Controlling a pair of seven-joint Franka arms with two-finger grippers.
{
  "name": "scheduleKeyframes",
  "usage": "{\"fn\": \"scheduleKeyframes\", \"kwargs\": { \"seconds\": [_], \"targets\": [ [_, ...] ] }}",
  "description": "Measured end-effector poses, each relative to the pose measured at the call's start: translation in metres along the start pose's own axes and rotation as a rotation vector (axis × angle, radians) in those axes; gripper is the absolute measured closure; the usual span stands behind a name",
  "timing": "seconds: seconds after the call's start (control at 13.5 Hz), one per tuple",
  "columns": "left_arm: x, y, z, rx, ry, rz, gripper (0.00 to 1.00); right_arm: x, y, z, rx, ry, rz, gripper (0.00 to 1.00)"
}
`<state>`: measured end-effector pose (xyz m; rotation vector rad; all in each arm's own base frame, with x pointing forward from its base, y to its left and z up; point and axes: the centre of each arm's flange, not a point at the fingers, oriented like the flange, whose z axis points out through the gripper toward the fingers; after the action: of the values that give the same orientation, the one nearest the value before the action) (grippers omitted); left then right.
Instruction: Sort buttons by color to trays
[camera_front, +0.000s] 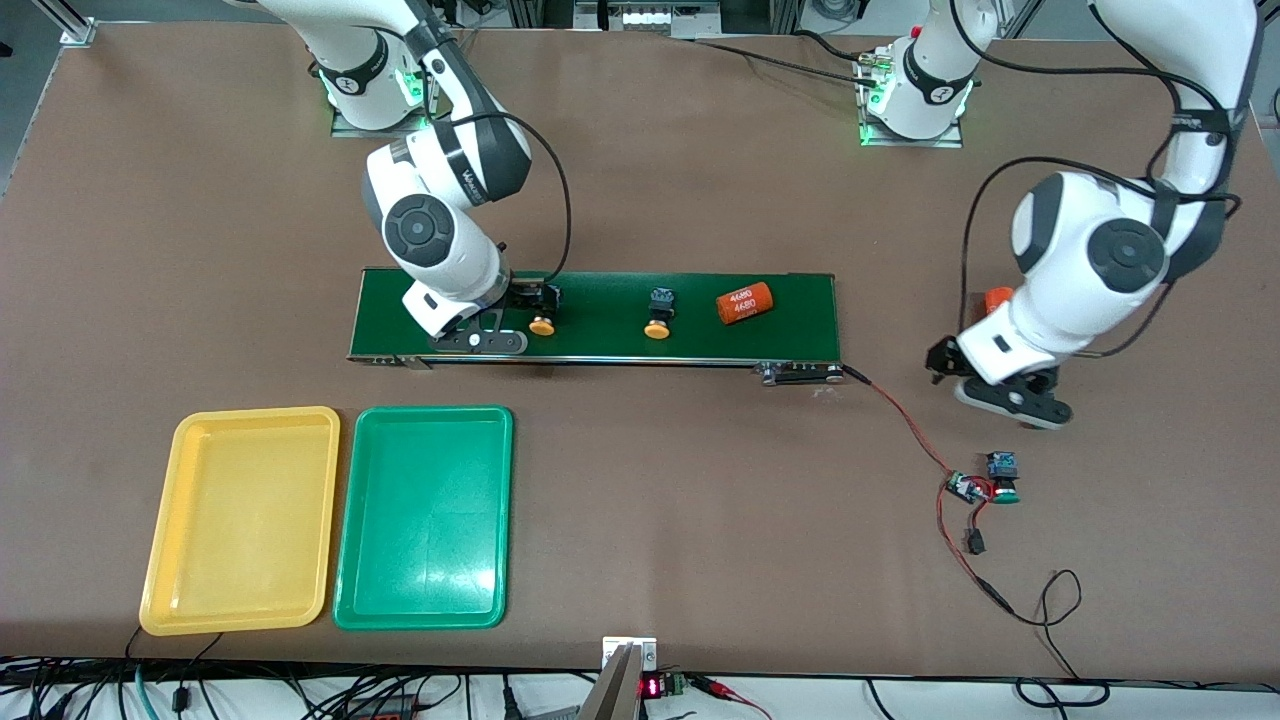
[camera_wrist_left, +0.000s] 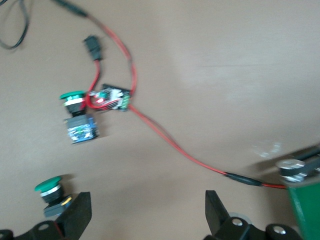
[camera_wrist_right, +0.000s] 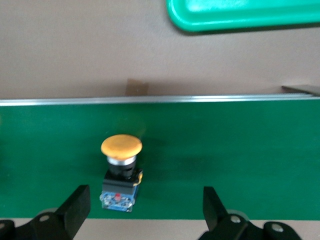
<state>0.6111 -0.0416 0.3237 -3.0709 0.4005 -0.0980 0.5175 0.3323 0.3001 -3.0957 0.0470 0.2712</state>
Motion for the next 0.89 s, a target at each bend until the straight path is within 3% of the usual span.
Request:
{"fn": "scheduleKeyframes", "kwargs": {
  "seconds": [0.3, 0.52, 0.81, 0.89],
  "targets": [
    [0.016, -0.036, 0.056, 0.02, 0.079, -0.056, 0.0, -0.009, -0.004, 0.012, -0.003, -0.006, -0.011, 0.0],
    [0.02, -0.061, 0.097, 0.036, 0.071, -0.077, 0.0, -0.017, -0.002, 0.036, -0.001, 0.016, -0.014, 0.0],
    [0.021, -0.077, 0.129, 0.065, 0.142, -0.078, 0.0, -0.025, 0.008, 0.059, -0.013, 0.01, -0.008, 0.0],
    [0.02, -0.078, 0.133, 0.066, 0.143, -0.078, 0.0, -0.025, 0.008, 0.058, -0.013, 0.01, -0.008, 0.07]
  ]
}}
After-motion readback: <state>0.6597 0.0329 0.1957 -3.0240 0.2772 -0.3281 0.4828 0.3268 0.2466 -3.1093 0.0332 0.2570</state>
